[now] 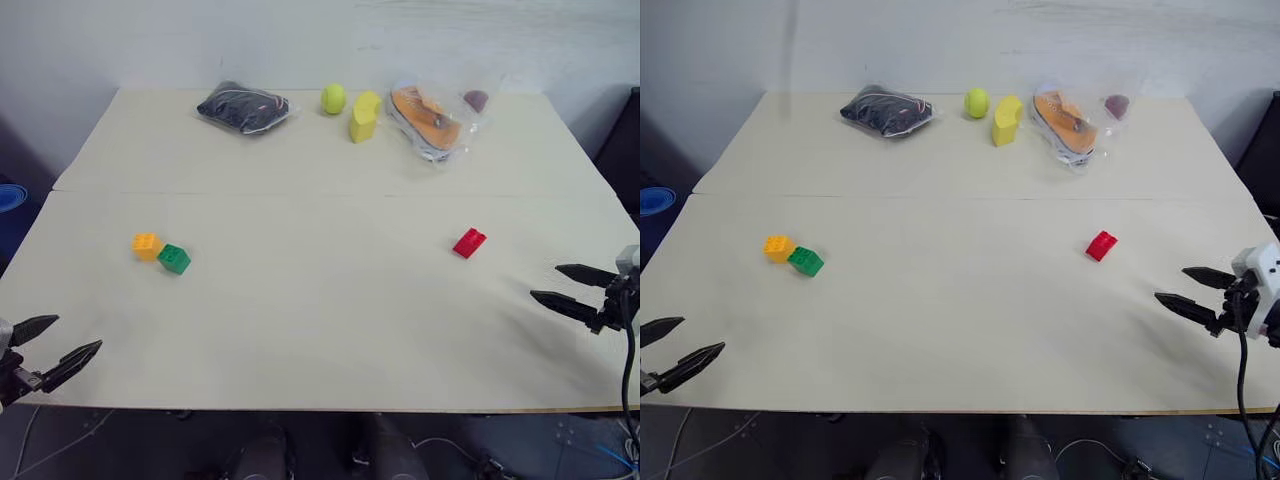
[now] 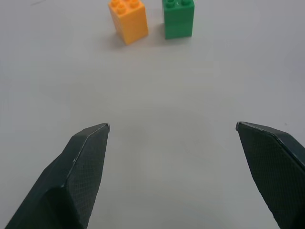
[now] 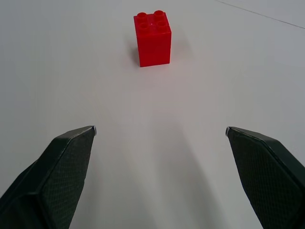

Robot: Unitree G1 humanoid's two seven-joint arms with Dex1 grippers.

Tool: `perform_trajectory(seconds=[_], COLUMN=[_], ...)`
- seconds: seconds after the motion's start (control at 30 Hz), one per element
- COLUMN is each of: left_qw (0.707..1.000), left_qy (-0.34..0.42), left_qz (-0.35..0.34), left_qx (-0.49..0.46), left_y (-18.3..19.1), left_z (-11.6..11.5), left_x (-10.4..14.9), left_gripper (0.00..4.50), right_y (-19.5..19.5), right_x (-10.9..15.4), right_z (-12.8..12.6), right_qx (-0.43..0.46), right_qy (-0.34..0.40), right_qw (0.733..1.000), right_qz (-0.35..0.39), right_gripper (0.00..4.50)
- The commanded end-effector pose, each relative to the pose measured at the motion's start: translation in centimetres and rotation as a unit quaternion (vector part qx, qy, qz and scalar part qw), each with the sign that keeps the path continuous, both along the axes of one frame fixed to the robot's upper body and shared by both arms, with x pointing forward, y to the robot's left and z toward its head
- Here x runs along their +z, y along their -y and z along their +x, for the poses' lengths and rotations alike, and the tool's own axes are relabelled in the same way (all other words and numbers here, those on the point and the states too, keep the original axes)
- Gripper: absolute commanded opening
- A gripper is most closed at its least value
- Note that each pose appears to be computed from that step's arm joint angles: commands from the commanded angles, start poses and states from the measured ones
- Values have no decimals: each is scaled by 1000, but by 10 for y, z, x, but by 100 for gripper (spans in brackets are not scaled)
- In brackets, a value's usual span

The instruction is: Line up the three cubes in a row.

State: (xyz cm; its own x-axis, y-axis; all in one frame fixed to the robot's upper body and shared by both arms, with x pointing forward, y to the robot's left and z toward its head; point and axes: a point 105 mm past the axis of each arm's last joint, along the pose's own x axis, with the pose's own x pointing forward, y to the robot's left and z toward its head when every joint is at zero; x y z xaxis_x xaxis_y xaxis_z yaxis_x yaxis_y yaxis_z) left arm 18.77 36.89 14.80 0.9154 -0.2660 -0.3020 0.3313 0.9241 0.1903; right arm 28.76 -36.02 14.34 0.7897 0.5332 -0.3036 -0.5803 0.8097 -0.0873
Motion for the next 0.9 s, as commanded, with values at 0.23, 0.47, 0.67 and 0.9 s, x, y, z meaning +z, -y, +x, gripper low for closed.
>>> perform_trajectory(seconds=[0.23, 0.47, 0.67, 0.9], left_qw=[1000, 1000, 997, 952], left_qy=[10, 6, -1, -7], left_qz=[20, 21, 31, 20], left_qx=[15, 12, -75, -305], left_y=[0, 1, 40, 139], left_z=[2, 3, 20, 43], left_x=[8, 7, 14, 40], left_gripper=[447, 447, 447, 447], right_y=[-3, -6, -20, -57], right_x=[7, 7, 18, 25], right_z=[5, 6, 20, 57], right_qx=[4, 2, 21, 98], right_qy=[22, 25, 39, 25], right_qw=[1000, 1000, 999, 994], right_qz=[-3, -9, -30, -44], right_gripper=[450, 450, 450, 450])
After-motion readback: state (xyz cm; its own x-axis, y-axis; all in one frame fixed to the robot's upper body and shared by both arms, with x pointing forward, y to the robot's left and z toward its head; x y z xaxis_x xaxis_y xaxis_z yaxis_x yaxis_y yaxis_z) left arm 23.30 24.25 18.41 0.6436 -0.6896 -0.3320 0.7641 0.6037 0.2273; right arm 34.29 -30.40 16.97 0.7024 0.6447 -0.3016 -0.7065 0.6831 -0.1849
